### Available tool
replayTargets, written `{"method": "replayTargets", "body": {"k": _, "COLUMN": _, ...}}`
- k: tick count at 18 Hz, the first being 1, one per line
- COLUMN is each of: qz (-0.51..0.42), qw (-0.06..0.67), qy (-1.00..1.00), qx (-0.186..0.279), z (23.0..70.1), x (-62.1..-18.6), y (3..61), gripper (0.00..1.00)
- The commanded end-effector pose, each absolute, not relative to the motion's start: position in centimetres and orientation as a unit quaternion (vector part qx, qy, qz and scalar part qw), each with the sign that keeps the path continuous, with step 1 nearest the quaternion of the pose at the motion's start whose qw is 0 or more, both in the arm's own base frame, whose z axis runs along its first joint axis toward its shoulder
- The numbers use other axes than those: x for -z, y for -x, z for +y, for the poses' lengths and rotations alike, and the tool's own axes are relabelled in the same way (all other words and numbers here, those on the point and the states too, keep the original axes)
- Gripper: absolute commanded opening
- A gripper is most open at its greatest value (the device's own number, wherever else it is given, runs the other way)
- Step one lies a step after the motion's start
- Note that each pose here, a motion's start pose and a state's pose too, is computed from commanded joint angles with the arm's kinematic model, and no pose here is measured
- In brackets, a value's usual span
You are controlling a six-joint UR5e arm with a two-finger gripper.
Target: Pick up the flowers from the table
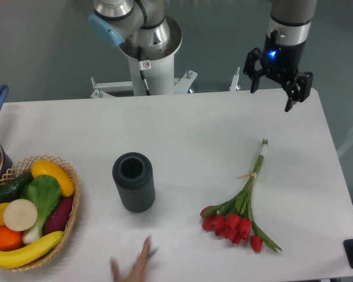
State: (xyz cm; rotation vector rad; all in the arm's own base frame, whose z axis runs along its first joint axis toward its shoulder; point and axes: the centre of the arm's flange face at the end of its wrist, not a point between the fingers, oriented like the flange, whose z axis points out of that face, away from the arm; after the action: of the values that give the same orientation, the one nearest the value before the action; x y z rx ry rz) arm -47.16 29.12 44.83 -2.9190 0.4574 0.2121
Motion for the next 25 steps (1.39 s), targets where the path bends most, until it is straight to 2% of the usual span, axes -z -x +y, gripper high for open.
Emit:
{"method": "replayTargets", "body": {"k": 9, "qz": 0.146, "qw": 0.089, "qy": 0.983, "qx": -0.070, "z": 28.8, "x": -44.4, "y": 47.5, "gripper": 1.00}}
{"method": "replayTargets", "body": {"k": 15, "qz": 0.053, "qw": 0.099, "qy": 0.991, "qx": -0.067, "z": 29.6, "x": -42.6, "y": 48.3, "gripper": 1.00}}
{"method": "replayTargets", "body": {"k": 22, "qz": -0.019, "qw": 0.104, "qy": 0.993, "qx": -0.044, "z": 34.1, "x": -38.6, "y": 48.4, "gripper": 1.00}}
{"method": "replayTargets", "body": {"k": 25, "qz": -0.052, "qw": 0.138, "qy": 0.988, "qx": -0.051, "z": 36.7, "x": -37.5, "y": 48.5, "gripper": 1.00}}
